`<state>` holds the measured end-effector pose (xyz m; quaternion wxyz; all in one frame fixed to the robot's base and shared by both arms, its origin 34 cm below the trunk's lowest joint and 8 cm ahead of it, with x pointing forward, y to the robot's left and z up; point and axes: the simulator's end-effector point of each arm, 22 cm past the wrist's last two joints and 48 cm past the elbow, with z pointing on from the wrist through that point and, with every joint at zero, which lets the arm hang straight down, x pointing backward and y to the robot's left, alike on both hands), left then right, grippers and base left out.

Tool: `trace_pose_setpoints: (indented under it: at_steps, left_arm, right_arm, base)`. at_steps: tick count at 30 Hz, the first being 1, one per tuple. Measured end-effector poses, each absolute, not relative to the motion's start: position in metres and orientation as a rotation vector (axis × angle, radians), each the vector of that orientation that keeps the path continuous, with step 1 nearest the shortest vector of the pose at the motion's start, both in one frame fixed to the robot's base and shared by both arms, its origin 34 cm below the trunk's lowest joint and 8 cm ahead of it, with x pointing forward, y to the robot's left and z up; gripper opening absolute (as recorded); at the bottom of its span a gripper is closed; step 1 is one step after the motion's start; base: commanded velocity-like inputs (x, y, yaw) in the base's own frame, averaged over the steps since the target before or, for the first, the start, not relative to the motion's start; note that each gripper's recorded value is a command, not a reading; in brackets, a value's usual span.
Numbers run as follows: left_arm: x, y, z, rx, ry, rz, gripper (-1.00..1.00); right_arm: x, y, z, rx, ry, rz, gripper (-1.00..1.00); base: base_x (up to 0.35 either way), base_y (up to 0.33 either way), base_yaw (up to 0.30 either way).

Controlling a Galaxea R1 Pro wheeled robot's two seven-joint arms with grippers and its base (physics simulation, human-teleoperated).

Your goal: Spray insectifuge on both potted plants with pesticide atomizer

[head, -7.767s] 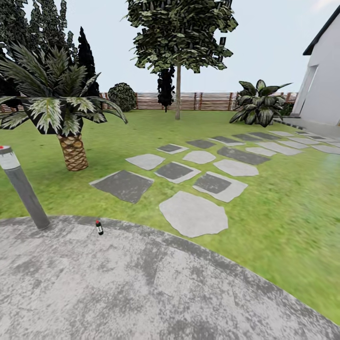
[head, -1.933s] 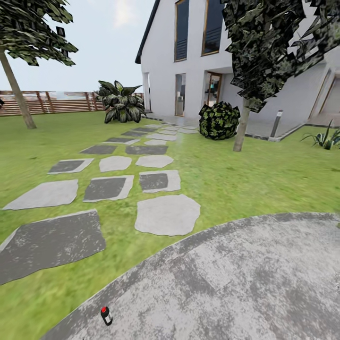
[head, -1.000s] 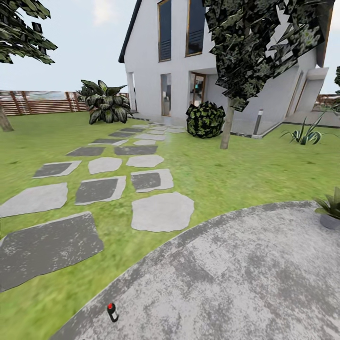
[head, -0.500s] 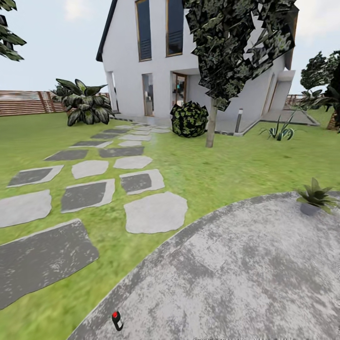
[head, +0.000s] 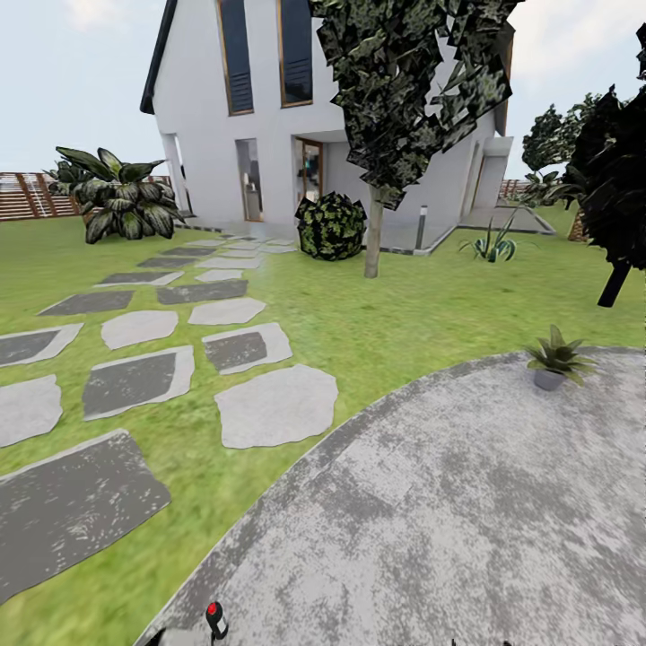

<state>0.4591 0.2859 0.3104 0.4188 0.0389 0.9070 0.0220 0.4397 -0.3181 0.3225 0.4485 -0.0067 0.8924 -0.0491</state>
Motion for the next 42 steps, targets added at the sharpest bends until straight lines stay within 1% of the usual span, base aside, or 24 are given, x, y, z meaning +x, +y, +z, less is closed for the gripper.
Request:
trace_pose_setpoints:
  at_steps: [1, 2, 3, 5, 9, 14, 27, 42]
  left_arm:
    - [0.493, 0.281, 0.32, 0.094, 2.273, 0.046, 1.0]
    - [0.546, 0.278, 0.344, 0.091, 2.238, 0.038, 1.0]
    - [0.549, 0.276, 0.343, 0.092, 2.254, 0.032, 1.0]
    - [0.584, 0.264, 0.36, 0.097, 2.263, -0.003, 1.0]
    - [0.618, 0.255, 0.38, 0.1, 2.24, -0.024, 1.0]
    - [0.635, 0.254, 0.393, 0.103, 2.218, -0.028, 1.0]
    - [0.635, 0.244, 0.393, 0.165, 2.212, -0.028, 1.0]
    - [0.621, 0.245, 0.347, 0.166, 2.238, -0.025, 1.0]
  right_arm:
    - [0.476, -0.322, 0.352, -0.018, 2.119, -0.129, 1.0]
    - [0.504, -0.323, 0.377, -0.019, 2.055, -0.131, 1.0]
    - [0.515, -0.324, 0.387, -0.018, 2.033, -0.132, 1.0]
    - [0.558, -0.325, 0.423, -0.016, 1.976, -0.135, 1.0]
    - [0.6, -0.325, 0.456, -0.008, 1.958, -0.137, 1.0]
    - [0.635, -0.325, 0.48, 0.0, 1.966, -0.133, 1.0]
    - [0.645, -0.325, 0.494, -0.001, 1.944, -0.135, 1.0]
    - [0.634, -0.324, 0.451, -0.004, 1.964, -0.138, 1.0]
  base:
    - [0.0, 0.0, -0.002]
    - [0.0, 0.0, -0.002]
    - [0.0, 0.0, -0.001]
    - [0.0, 0.0, 0.0]
    - [0.0, 0.0, 0.0]
    - [0.0, 0.0, 0.0]
    - [0.0, 0.0, 0.0]
    - [0.0, 0.0, 0.0]
